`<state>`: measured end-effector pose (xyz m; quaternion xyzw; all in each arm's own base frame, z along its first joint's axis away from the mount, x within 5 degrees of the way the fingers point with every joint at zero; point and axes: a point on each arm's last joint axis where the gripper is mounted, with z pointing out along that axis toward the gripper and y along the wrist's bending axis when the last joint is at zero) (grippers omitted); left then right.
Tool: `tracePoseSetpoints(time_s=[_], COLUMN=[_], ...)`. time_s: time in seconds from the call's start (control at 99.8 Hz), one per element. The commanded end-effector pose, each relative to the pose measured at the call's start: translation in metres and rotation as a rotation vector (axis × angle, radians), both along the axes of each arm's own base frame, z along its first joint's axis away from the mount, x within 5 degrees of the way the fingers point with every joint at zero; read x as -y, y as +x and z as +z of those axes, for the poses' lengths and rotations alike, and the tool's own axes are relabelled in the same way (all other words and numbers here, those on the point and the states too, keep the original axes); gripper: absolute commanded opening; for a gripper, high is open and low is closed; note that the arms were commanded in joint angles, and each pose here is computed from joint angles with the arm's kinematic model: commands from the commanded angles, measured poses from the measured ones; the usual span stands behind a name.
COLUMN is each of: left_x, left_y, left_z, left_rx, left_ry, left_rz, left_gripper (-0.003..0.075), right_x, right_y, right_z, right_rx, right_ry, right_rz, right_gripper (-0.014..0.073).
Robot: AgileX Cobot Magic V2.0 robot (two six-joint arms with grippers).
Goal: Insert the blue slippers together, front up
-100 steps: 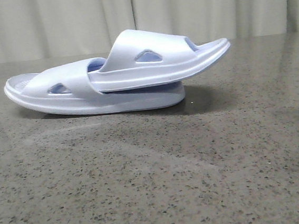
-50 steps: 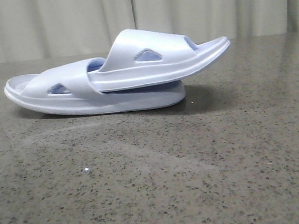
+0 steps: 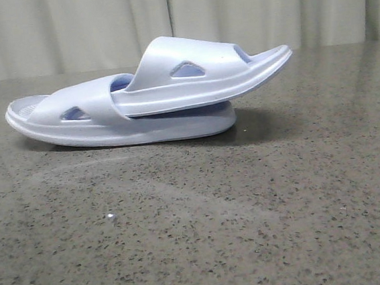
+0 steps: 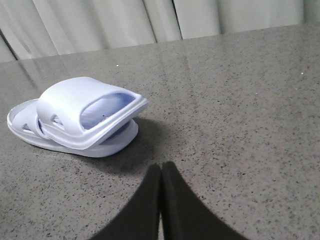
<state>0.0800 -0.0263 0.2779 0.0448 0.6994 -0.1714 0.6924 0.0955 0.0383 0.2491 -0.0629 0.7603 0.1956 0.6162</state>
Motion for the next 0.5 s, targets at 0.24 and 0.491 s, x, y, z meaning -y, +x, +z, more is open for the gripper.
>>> tracePoseSetpoints(time_s=[0.24,0.491], left_x=[0.0,-0.009], left_y=[0.0,0.003], left_z=[0.009,-0.001], left_rx=[0.019,-0.017], left_ry=[-0.022,-0.05], left_rz=[0.001,0.103], left_gripper=[0.0015,0.0015], right_x=[0.001,0.001], right_y=[0.001,0.001], right_z=[0.009,0.009], right_rx=[0.031,0.031], right_ry=[0.002,0.002], right_rz=[-0.014,-0.014], right_gripper=[-0.0078,-0.0078])
